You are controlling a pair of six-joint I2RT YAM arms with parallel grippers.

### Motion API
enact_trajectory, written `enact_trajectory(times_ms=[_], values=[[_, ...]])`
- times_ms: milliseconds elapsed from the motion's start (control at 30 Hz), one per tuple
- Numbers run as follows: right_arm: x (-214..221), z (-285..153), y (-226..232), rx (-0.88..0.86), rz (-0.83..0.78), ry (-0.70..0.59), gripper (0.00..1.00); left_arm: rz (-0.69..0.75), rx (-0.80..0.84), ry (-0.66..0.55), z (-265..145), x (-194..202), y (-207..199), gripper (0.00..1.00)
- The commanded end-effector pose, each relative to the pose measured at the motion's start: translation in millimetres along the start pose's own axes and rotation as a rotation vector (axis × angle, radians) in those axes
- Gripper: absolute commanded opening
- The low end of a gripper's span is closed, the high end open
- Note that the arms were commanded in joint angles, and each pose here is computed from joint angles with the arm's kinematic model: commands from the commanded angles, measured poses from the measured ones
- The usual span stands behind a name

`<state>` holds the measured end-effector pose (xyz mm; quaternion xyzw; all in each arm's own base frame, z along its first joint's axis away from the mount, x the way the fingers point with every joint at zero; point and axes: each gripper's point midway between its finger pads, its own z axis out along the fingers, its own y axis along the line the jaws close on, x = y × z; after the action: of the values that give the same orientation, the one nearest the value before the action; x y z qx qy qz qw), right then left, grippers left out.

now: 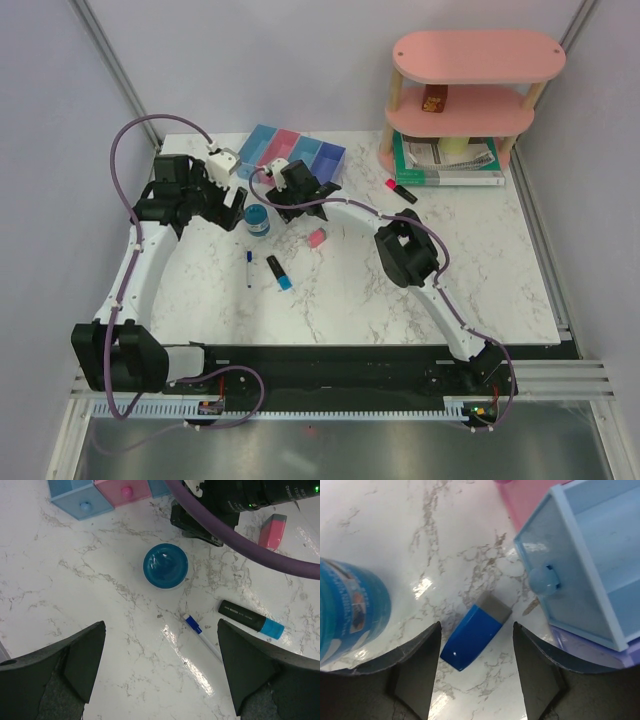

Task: Sort the stationery into containers
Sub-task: Pick up the stationery from the center of the board.

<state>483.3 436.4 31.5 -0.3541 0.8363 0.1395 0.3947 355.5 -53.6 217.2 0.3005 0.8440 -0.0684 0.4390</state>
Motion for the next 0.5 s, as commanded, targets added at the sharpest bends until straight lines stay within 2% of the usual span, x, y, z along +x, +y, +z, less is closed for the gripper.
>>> enact_trajectory(times_ms=[0, 100, 200, 300, 333, 400, 433, 467], values=[[-23.5, 0.3, -16.0, 0.110, 0.022, -0.077, 0.67, 0.050, -0.027, -0.031, 0.5, -5.0, 7.0, 1.00], [-25.4, 0.1, -19.6, 0.129, 0.017, -0.087, 0.64, 0.046, -0.023, -0.027, 2.2, -2.9, 6.2, 1.00], [-25.0, -0.9, -19.7, 0.129, 0.012, -0.085, 0.56, 0.045, -0.022, -0.028, 3.0, -2.2, 5.8, 1.00], [-25.0, -2.1, -18.6, 0.122, 0.006, -0.089, 0.43, 0.039, -0.018, -0.024, 4.9, 0.1, 5.0, 1.00], [-25.3, -2.8, -15.9, 0.119, -0.004, -0.091, 0.33, 0.038, -0.015, -0.022, 5.6, 0.9, 4.5, 1.00], [-24.4, -5.0, -15.1, 0.113, -0.012, -0.091, 0.20, 0.036, -0.012, -0.020, 6.5, 2.0, 4.0, 1.00], [-24.8, -6.5, -13.8, 0.109, -0.018, -0.091, 0.10, 0.036, -0.010, -0.016, 7.4, 3.6, 3.6, 1.00], [-25.6, -8.5, -15.3, 0.111, -0.028, -0.092, 0.05, 0.036, -0.014, -0.016, 8.1, 3.8, 4.4, 1.00]])
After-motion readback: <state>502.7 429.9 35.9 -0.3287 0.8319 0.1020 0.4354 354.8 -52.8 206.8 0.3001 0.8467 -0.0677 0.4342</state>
